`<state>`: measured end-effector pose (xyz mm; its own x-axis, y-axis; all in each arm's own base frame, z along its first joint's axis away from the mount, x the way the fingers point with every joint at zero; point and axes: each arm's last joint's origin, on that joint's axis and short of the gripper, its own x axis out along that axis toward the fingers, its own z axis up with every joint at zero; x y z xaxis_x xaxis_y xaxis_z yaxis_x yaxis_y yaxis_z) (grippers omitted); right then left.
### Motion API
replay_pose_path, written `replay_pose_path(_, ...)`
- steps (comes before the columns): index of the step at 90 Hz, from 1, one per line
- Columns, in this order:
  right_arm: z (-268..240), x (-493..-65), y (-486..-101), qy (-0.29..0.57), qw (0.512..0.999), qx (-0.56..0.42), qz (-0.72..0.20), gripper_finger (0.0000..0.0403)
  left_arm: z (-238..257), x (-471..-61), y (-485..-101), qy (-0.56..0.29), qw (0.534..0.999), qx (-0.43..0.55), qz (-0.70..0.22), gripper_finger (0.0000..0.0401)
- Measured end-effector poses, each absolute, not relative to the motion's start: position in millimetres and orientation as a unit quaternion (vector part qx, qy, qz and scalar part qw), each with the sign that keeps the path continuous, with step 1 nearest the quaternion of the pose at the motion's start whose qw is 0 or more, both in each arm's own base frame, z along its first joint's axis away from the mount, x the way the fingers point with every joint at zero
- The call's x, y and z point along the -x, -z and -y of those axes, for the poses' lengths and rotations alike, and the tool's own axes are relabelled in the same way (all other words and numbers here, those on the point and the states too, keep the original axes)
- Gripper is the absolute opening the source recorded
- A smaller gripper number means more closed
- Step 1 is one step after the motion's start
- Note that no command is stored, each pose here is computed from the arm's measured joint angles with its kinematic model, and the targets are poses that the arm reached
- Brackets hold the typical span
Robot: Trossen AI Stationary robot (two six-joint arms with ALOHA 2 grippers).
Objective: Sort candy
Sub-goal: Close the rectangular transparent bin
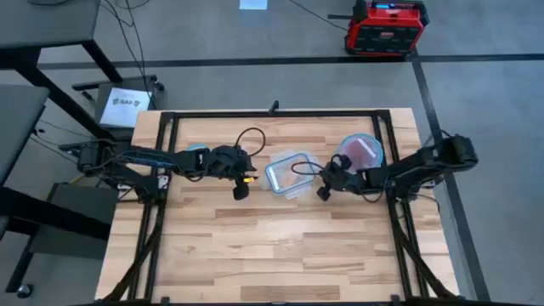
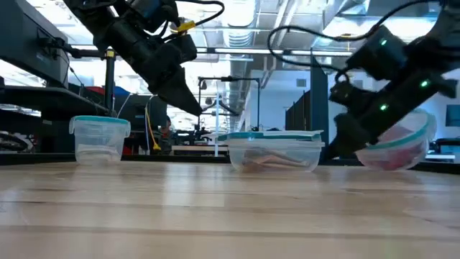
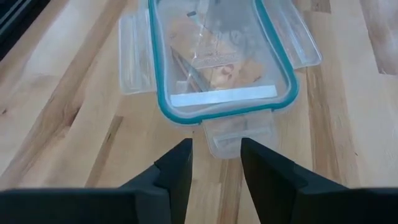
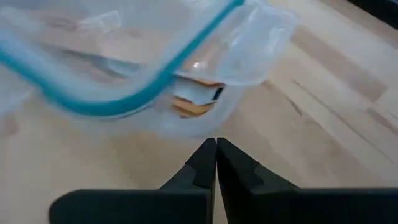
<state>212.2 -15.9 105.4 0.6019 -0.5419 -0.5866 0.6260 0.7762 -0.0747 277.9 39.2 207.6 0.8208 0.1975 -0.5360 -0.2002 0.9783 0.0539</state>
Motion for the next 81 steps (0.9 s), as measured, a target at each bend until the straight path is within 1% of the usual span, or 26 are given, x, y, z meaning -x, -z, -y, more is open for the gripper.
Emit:
replay_pose_path(9,19,-216,-101,0.329,0.894,-0.068,-0.296,0.0000,-39,-277,-207,-0.104,0.953,0.002,-0.284,0.0123)
replay_pose_path(26,6,-230,-109,0.267,0.922,-0.073,-0.271,0.0000,-39,-277,-206,-0.104,0.952,0.002,-0.288,0.0123)
replay_pose_path(43,-11,-244,-121,0.228,0.938,-0.056,-0.255,0.0000,-39,-277,-206,-0.104,0.952,0.002,-0.287,0.0123)
replay_pose_path(54,-13,-242,-119,0.234,0.933,-0.056,-0.266,0.0000,-39,-277,-206,-0.103,0.951,0.006,-0.290,0.0123)
replay_pose_path(66,-12,-240,-117,0.244,0.927,-0.058,-0.278,0.0000,-35,-265,-206,-0.090,0.933,-0.014,-0.347,0.0123)
replay_pose_path(81,-12,-240,-117,0.245,0.927,-0.059,-0.278,0.0000,-29,-252,-219,-0.085,0.922,-0.008,-0.378,0.0123)
